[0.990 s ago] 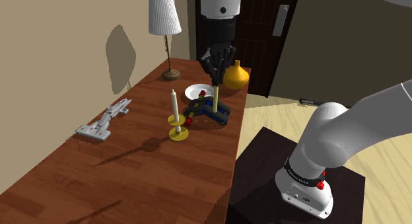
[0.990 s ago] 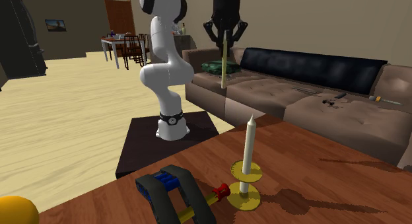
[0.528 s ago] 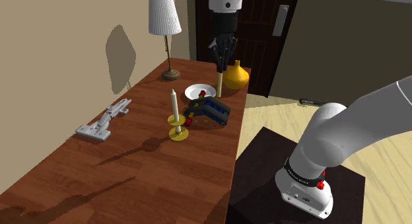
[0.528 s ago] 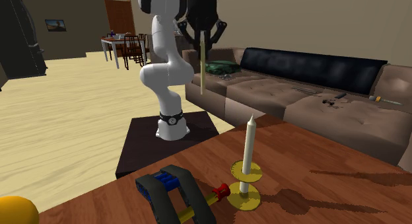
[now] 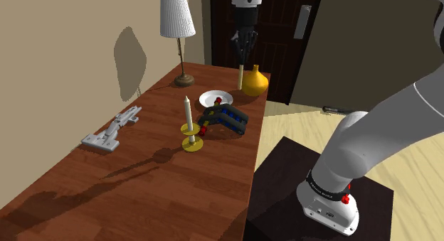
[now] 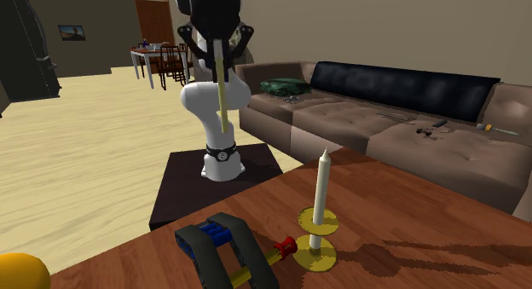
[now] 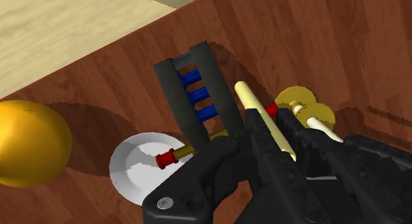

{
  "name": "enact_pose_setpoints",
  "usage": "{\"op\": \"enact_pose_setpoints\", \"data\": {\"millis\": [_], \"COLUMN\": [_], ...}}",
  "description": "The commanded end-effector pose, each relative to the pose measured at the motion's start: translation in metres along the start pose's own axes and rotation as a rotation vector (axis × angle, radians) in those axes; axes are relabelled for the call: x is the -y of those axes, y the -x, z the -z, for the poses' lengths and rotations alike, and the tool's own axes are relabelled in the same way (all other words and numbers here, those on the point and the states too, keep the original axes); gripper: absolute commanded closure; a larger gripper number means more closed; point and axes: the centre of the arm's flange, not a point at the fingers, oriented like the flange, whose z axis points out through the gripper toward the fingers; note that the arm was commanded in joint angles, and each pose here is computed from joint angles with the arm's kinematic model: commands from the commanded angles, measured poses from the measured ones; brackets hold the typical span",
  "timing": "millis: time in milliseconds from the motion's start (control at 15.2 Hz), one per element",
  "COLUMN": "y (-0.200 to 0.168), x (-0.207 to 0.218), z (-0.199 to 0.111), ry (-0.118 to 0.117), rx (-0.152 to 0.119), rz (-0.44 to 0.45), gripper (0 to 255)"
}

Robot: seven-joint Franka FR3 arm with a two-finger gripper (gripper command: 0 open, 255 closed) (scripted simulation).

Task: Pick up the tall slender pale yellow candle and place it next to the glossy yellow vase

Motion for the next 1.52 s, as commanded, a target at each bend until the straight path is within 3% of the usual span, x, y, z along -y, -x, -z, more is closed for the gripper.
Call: {"op": "enact_pose_setpoints", "data": {"millis": [0, 1452], "y": [-0.012, -0.148], "x": [-0.024, -0.274], "z": [0.003, 0.009], "ry": [0.0, 0.0], "rx": [0.0, 0.0], "rz": [0.001, 0.001], "gripper": [255, 255]}}
